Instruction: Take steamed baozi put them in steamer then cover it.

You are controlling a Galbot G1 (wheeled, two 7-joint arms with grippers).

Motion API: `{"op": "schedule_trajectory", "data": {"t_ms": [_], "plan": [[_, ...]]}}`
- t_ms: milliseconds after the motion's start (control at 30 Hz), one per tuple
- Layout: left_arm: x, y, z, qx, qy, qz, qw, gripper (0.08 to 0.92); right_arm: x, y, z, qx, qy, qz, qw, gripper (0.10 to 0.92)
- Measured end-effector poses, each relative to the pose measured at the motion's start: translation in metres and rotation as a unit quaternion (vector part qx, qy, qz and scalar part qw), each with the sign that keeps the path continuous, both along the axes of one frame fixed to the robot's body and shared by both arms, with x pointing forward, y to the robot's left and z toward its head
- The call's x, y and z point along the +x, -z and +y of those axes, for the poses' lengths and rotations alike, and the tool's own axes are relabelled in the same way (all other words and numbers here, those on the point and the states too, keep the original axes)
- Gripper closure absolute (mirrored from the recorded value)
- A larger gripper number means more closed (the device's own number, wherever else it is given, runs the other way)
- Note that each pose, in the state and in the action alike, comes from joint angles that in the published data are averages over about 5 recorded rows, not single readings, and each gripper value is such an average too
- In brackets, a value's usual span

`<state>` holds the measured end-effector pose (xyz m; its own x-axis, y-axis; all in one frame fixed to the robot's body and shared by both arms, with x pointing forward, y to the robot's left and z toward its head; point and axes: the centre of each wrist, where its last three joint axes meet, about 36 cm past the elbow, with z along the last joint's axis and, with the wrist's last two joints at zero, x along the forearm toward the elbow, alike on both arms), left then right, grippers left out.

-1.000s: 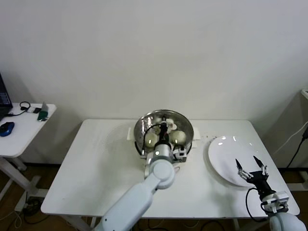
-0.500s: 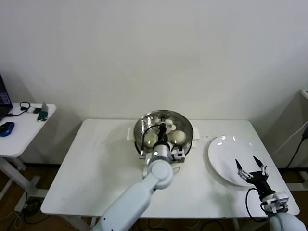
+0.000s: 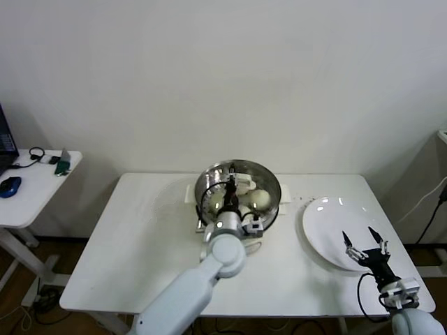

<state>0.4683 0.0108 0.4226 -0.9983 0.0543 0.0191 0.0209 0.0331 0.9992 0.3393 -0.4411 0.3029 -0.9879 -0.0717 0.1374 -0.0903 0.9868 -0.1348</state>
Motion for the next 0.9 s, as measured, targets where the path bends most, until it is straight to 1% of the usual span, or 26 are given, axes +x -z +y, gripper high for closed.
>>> {"op": "schedule_trajectory", "data": {"t_ms": [133,300,400,500,700,800,900], "plan": [[-0.009,-0.006,0.005,-0.008,0.006,-0.001,1.0,0.458,0.001,0.0,0.0,-0.001,0.0,0.001,1.0,0.2],[-0.021,-0.014,0.017,-0.022,0.009,-0.004,1.0,0.284,0.003,-0.001,-0.001,-0.002,0.001,0.002,1.0,0.2],[-0.031,-0.019,0.025,-0.033,0.012,-0.003,0.999,0.211,0.005,-0.002,-0.002,-0.003,0.003,0.003,1.0,0.2],[-0.042,-0.025,0.034,-0.048,0.016,-0.001,0.999,0.182,0.006,-0.003,-0.002,-0.004,0.006,0.004,1.0,0.2],[-0.068,-0.037,0.059,-0.093,0.019,0.008,0.995,0.177,0.007,-0.007,-0.001,-0.01,0.006,0.012,1.0,0.2],[-0.081,-0.041,0.077,-0.122,0.009,0.015,0.992,0.177,0.006,-0.009,0.0,-0.014,0.003,0.014,1.0,0.2],[-0.094,-0.042,0.097,-0.155,-0.012,0.02,0.988,0.177,0.004,-0.013,0.0,-0.014,0.003,0.013,1.0,0.2]]}}
